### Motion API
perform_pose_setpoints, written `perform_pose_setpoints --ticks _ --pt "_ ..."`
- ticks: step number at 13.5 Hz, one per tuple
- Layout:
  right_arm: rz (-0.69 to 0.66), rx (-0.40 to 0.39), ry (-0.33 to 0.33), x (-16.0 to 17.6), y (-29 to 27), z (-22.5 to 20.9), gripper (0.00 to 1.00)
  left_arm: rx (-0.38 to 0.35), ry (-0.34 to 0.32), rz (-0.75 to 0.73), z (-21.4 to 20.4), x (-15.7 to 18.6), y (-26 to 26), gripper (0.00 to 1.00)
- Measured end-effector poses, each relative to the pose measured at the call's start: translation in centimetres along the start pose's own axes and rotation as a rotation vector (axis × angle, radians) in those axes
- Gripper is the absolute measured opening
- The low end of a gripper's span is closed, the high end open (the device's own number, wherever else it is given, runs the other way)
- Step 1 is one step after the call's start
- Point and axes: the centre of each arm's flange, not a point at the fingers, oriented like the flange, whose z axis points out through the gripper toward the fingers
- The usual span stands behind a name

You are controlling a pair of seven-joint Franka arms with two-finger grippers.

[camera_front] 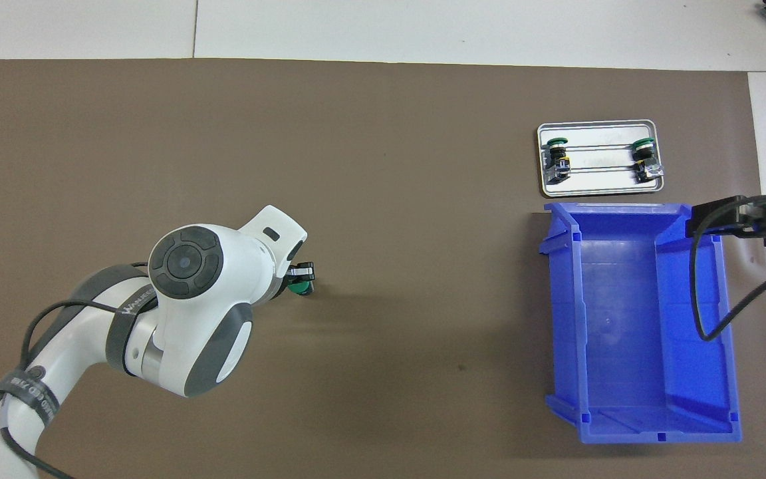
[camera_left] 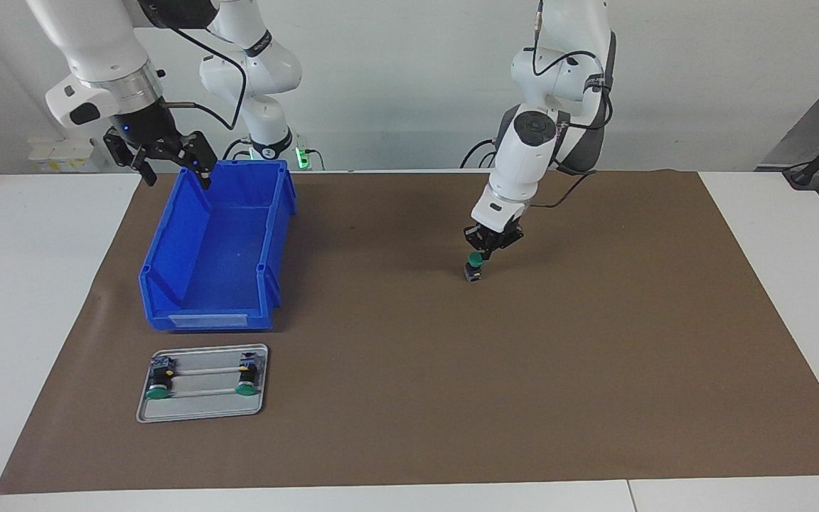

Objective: Place and press button with both arms

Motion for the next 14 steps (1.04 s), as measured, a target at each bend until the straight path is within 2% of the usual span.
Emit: perform_pose_setpoints --ticks 10,14 --pt "0.0 0.0 0.0 0.0 0.0 0.0 1.0 -0.012 0.007 -0.002 1.1 -1.4 1.2 0.01" --pt "0.0 0.0 0.0 0.0 0.0 0.0 1.0 -0.038 0.047 0.004 1.5 -2.0 1.8 0.01"
